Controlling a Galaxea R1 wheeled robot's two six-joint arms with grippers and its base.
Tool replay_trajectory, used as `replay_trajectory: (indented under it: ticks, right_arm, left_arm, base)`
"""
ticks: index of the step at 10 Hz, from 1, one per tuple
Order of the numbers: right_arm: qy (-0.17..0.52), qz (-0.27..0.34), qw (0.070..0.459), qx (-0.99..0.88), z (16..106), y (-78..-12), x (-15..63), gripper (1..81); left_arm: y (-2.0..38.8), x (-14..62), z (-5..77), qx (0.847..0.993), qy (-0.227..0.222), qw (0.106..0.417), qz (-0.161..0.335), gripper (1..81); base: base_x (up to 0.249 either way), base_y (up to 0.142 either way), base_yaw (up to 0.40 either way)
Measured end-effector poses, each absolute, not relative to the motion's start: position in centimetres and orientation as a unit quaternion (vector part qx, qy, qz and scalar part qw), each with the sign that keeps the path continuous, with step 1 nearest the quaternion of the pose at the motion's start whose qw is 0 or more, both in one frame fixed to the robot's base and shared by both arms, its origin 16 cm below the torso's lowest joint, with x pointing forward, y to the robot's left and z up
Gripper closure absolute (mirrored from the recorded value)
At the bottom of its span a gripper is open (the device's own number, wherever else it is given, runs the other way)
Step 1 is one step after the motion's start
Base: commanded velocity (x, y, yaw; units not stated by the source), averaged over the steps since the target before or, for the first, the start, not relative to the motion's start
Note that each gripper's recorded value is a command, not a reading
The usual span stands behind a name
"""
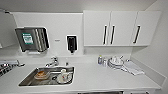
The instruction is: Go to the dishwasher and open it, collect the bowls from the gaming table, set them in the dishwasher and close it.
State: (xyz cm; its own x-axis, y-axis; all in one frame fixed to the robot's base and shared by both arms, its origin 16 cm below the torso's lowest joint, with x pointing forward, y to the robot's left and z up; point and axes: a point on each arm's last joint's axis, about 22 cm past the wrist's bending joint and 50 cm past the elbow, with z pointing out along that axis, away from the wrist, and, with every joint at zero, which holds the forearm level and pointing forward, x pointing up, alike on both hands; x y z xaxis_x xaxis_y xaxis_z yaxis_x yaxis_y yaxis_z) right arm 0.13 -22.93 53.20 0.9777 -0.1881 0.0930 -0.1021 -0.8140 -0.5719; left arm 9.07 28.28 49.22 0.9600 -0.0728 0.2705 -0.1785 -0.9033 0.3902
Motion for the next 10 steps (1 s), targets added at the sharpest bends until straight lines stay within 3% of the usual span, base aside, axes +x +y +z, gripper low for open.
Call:
replay_trajectory:
  ticks: [5,8,10]
  right_arm:
    - [0.078,-0.074,0.343,-0.933,60.5,-24.1,2.8,1.0]
    - [0.083,-0.063,0.348,-0.932,64.8,-27.0,5.2,1.0]
    - [0.074,-0.085,0.371,-0.922,68.1,-26.4,9.1,1.0]
  left_arm:
    - [33.1,10.5,55.1,0.959,-0.050,0.233,0.155,1.0]
    - [36.1,11.4,59.1,0.958,-0.038,0.243,0.149,1.0]
    - [37.9,13.3,62.2,0.953,-0.037,0.245,0.174,1.0]
  base:
    - [0.000,0.000,0.000]
    - [0.000,0.000,0.000]
    - [0.000,0.000,0.000]
